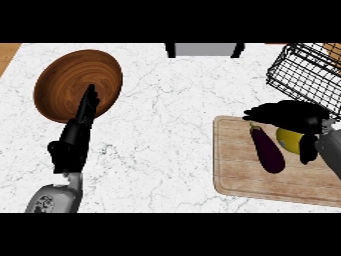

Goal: Pick the eggplant from the cutting board and place it in the tiered basket

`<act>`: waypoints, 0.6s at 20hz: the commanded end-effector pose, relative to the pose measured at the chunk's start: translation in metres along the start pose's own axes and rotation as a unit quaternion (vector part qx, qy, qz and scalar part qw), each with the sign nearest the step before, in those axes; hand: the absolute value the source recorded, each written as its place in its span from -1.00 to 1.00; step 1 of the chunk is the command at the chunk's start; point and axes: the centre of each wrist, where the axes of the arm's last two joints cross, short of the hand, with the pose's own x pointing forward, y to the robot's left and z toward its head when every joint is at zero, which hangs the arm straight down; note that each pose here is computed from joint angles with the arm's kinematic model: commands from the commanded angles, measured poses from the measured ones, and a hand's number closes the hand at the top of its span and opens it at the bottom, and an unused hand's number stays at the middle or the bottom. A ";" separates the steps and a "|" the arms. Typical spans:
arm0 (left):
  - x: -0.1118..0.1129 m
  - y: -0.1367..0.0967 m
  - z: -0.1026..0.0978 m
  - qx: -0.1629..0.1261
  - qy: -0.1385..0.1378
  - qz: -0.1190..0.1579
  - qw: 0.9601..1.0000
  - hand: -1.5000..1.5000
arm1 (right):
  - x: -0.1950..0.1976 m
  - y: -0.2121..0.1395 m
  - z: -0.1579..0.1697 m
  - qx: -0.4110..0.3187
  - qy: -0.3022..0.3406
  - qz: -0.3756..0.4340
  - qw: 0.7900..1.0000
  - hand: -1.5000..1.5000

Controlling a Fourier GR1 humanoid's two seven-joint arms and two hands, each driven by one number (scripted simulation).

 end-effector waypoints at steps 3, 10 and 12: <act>0.001 0.012 0.011 -0.002 0.005 0.006 1.000 0.00 | 0.002 0.002 -0.009 0.014 -0.017 -0.021 1.000 -1.00; -0.010 -0.009 0.007 0.001 -0.002 -0.001 1.000 0.00 | -0.004 0.021 -0.017 0.021 -0.028 -0.040 0.999 -1.00; -0.010 0.003 -0.006 0.003 -0.001 0.000 1.000 0.00 | -0.001 0.026 -0.018 0.014 -0.029 -0.033 0.999 -1.00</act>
